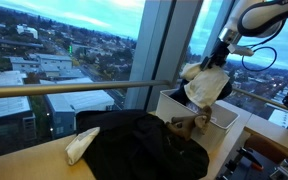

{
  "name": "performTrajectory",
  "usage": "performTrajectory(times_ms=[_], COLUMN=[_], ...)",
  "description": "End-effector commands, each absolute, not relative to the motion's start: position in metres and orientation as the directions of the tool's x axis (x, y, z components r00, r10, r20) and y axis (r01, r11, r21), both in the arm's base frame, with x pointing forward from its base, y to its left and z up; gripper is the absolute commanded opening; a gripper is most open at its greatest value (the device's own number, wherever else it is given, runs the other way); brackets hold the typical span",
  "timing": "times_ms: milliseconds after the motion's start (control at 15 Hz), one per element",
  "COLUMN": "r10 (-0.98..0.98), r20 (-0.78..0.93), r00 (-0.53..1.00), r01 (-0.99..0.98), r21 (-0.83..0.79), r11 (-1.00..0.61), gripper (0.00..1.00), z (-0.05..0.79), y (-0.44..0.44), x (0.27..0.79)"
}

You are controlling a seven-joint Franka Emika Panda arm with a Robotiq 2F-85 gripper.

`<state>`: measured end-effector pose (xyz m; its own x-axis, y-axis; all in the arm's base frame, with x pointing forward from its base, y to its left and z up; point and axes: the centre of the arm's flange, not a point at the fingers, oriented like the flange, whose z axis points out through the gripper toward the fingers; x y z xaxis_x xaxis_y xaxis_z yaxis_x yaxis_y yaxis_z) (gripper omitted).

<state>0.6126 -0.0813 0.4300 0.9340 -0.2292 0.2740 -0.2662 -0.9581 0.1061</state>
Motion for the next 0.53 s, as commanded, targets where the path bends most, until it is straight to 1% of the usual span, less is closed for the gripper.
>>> performTrajectory(times_ms=[0, 67, 133, 200, 333, 467], r10=[-0.208, -0.202, -0.191, -0.181, -0.159, -0.143], r20=[0.274, 0.269, 0.266, 0.267, 0.270, 0.280], r00=[0.939, 0.942, 0.945, 0.947, 0.950, 0.949], r01=[-0.240, -0.234, -0.223, -0.214, -0.196, -0.183], r21=[0.090, 0.091, 0.095, 0.100, 0.113, 0.120], r11=[-0.967, -0.968, -0.970, -0.972, -0.974, -0.976], gripper=[0.00, 0.00, 0.03, 0.27, 0.29, 0.42], z=[0.431, 0.431, 0.430, 0.430, 0.431, 0.436], y=[-0.107, -0.110, -0.112, -0.111, -0.107, -0.105], x=[0.626, 0.629, 0.633, 0.637, 0.645, 0.650])
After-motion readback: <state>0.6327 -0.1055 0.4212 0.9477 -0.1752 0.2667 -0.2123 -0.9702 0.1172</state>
